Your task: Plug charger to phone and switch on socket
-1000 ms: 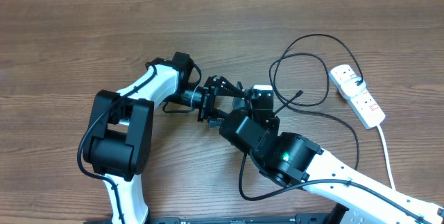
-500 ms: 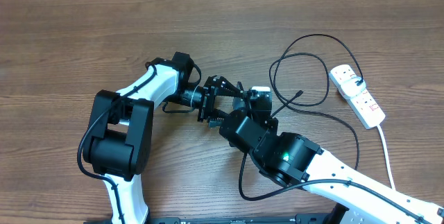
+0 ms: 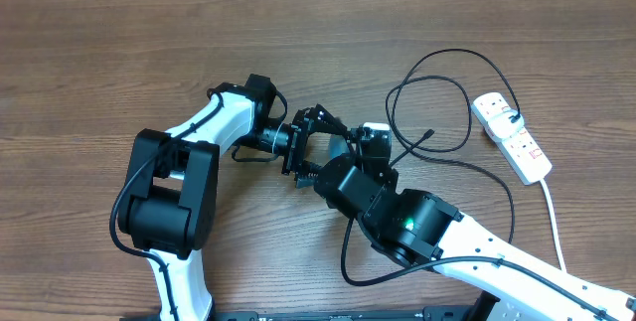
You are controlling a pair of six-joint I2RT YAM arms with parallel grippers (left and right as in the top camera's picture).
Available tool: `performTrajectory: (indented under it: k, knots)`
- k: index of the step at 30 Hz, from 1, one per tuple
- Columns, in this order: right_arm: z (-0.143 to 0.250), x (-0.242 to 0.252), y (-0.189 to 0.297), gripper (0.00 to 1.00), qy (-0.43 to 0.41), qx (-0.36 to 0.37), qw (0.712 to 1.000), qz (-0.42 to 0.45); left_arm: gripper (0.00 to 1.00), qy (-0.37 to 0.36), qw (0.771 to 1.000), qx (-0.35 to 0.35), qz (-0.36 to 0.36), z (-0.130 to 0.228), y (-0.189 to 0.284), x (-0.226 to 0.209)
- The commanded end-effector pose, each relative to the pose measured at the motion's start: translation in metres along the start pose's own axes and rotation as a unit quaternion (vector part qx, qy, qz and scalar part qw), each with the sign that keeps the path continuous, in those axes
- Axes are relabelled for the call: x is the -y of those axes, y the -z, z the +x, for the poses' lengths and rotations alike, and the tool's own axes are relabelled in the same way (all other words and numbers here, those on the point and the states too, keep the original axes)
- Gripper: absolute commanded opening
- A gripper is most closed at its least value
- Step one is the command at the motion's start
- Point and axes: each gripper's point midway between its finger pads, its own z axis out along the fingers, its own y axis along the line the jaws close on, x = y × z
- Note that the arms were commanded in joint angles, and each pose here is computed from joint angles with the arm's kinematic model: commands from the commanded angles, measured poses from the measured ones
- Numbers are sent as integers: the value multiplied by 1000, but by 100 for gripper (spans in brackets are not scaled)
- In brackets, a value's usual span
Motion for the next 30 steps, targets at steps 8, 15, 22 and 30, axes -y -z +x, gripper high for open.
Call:
performTrajectory:
  k: [8,15,22,30]
  knots:
    - [-24,9,-1,4,-190,-10,982,-13,100,-36,996,76,34,-29,59,9]
    - [-38,30,-11,4,-395,-24,918,1,100,-14,996,86,1,-21,62,-10]
    - [-40,16,-12,4,-507,-59,860,-29,98,13,997,74,1,-11,59,-13]
    - [-48,-13,-17,4,-525,-84,843,-84,86,65,996,46,30,-3,45,-1]
